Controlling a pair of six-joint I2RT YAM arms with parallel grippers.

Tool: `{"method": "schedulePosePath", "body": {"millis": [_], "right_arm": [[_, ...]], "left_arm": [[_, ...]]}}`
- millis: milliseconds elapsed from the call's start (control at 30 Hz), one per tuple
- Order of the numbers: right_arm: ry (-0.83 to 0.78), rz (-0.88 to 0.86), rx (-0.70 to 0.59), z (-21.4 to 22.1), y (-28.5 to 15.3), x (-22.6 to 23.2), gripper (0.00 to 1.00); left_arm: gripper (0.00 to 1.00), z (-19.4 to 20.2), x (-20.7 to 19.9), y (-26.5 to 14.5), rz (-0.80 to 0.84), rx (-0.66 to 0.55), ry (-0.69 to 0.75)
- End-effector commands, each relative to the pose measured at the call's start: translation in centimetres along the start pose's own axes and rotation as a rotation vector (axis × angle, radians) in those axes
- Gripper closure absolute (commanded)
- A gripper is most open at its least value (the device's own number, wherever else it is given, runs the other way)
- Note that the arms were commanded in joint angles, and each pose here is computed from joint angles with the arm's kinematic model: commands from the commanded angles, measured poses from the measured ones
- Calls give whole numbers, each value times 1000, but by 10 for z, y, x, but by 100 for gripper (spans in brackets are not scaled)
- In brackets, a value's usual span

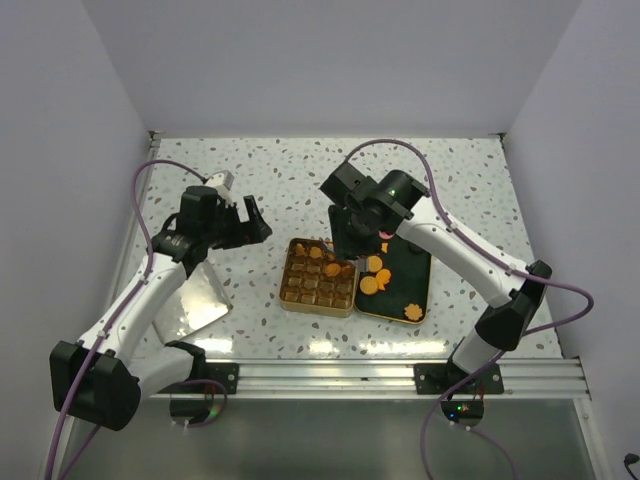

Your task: Pack the cookies

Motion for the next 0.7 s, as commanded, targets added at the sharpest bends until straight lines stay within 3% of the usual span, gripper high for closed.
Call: {"method": "schedulePosePath", "body": {"millis": [0,300,667], "right_arm": [[25,41,-54,-14,-19,-19,53],[43,22,59,17,-11,-33,72],[9,14,113,41,-8,-41,76]], "left_arm": [[0,-22,-9,-6,21,-77,21],[0,-20,-9,-9,21,-77,18],[0,-14,-9,-5,35,-74,-3]]}}
Point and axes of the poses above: each gripper's point midway between its finger pads, its own y axis out along the fingers, its own x axis along the line the jaws close on, z = x × y, the point moved 4 cm from there along -y, back along the fingers, and after that the axes turned 10 degrees about y, right-handed, at the moved point
